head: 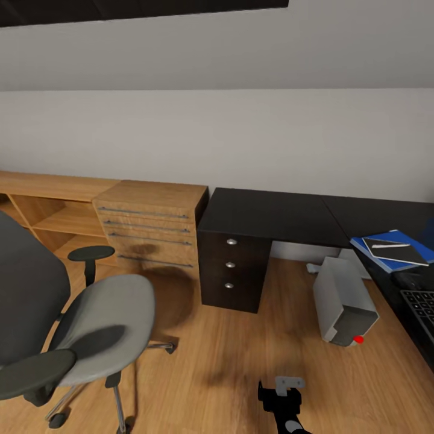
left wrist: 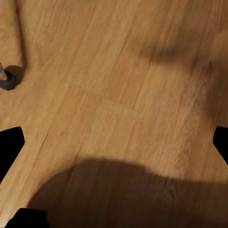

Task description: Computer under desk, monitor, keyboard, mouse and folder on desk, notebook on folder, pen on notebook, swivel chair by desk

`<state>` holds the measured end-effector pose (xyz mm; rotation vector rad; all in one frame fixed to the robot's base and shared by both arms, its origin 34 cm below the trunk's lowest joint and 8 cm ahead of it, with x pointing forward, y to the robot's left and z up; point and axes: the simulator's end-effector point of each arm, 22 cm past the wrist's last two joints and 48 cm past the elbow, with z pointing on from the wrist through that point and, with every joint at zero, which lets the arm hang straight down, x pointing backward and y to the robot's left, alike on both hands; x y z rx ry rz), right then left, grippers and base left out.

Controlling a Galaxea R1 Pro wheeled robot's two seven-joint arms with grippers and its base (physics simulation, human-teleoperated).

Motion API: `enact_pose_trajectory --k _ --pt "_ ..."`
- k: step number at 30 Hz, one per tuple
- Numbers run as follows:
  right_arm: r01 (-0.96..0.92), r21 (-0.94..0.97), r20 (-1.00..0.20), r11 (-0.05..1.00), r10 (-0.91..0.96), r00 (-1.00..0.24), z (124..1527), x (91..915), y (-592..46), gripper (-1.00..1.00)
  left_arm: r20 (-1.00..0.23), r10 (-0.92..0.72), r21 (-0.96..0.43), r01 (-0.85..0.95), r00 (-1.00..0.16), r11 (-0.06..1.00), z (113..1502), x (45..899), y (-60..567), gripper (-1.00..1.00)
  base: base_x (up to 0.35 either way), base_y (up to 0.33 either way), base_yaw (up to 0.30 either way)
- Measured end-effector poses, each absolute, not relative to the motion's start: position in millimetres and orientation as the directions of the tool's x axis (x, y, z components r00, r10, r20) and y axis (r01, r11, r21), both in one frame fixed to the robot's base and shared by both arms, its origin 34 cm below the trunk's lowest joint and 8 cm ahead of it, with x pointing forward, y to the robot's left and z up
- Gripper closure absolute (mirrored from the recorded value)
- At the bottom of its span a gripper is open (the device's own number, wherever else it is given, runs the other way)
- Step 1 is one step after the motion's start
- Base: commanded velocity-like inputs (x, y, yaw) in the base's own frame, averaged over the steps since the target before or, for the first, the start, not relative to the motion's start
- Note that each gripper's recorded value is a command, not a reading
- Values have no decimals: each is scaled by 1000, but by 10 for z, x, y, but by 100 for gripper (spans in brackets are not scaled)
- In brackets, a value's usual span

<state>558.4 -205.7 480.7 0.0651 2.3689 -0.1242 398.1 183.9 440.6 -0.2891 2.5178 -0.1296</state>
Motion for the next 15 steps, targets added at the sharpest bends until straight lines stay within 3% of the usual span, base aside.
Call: enact_pose_trajectory --k 15 --pt "75 -39 -792 996 15 -610 4778 5790 -1911 -100 -585 -355 -99 -369 -729 924 4146 4091 2724 -100 0 0 0"
